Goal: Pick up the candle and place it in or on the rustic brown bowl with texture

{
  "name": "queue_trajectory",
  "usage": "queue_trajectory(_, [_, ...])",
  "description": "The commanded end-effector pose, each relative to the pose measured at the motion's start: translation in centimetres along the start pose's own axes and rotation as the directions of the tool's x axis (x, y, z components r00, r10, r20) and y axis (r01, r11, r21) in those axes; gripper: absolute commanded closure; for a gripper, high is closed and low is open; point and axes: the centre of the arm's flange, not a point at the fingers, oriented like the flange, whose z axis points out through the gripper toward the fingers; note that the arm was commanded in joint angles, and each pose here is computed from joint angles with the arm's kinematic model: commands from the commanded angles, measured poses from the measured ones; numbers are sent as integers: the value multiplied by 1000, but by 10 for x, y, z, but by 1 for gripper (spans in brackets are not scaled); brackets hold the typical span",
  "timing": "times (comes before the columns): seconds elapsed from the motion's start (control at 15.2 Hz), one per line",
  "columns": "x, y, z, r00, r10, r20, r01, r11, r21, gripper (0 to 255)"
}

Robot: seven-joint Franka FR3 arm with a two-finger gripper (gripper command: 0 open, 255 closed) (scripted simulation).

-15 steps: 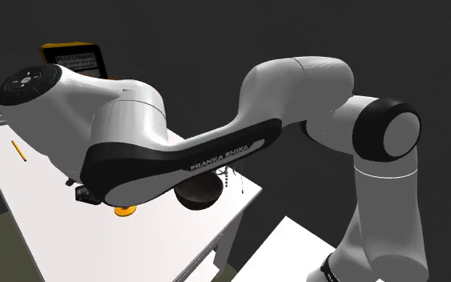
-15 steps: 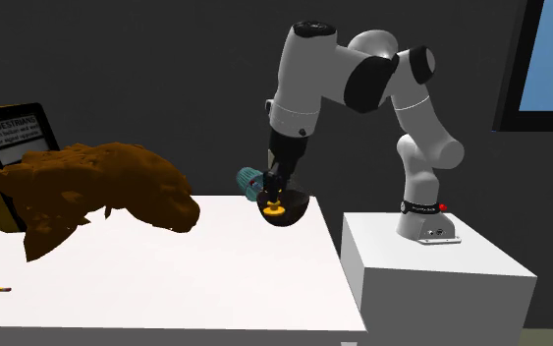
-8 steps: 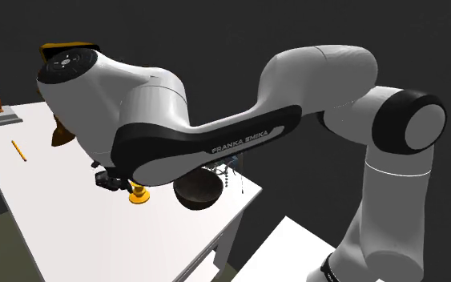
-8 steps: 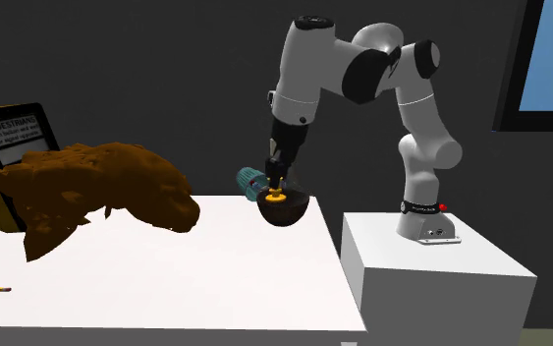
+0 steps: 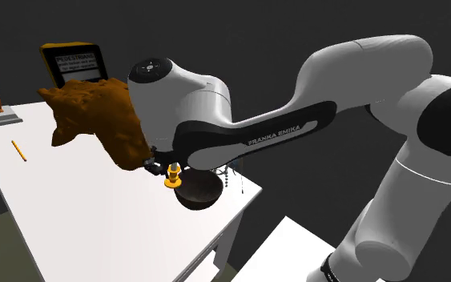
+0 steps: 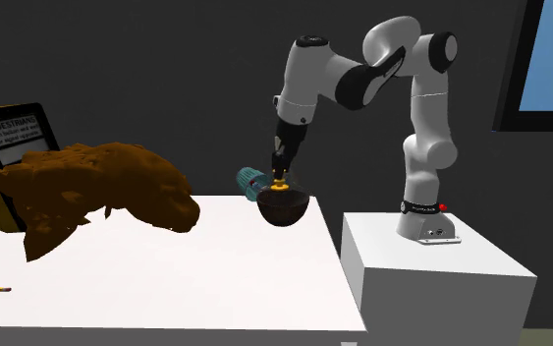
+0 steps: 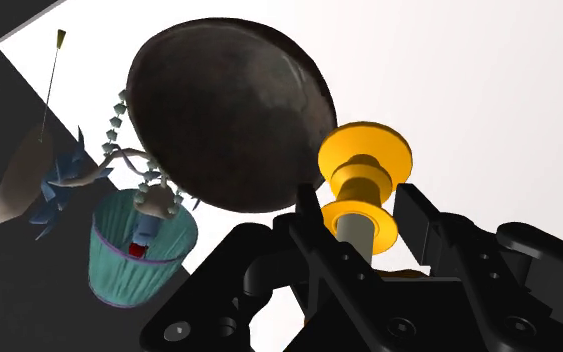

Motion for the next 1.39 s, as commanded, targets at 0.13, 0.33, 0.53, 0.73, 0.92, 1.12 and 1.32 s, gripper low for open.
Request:
queue_trajectory(0.13, [10,47,23,1000,0,0,0,1000,1,255])
queue_trajectory(0.33, [19,82,39,1000,0,0,0,1000,1,255])
queue_trajectory(0.53, [24,104,54,1000,0,0,0,1000,1,255])
queue_trajectory(0.73, [19,100,69,1000,0,0,0,1000,1,255])
queue_trajectory(0.92, [14,96,83,1000,0,0,0,1000,1,255])
queue_trajectory(1.12, [10,93,95,1000,0,0,0,1000,1,255])
queue_trajectory(1.32, [10,93,95,1000,0,0,0,1000,1,255])
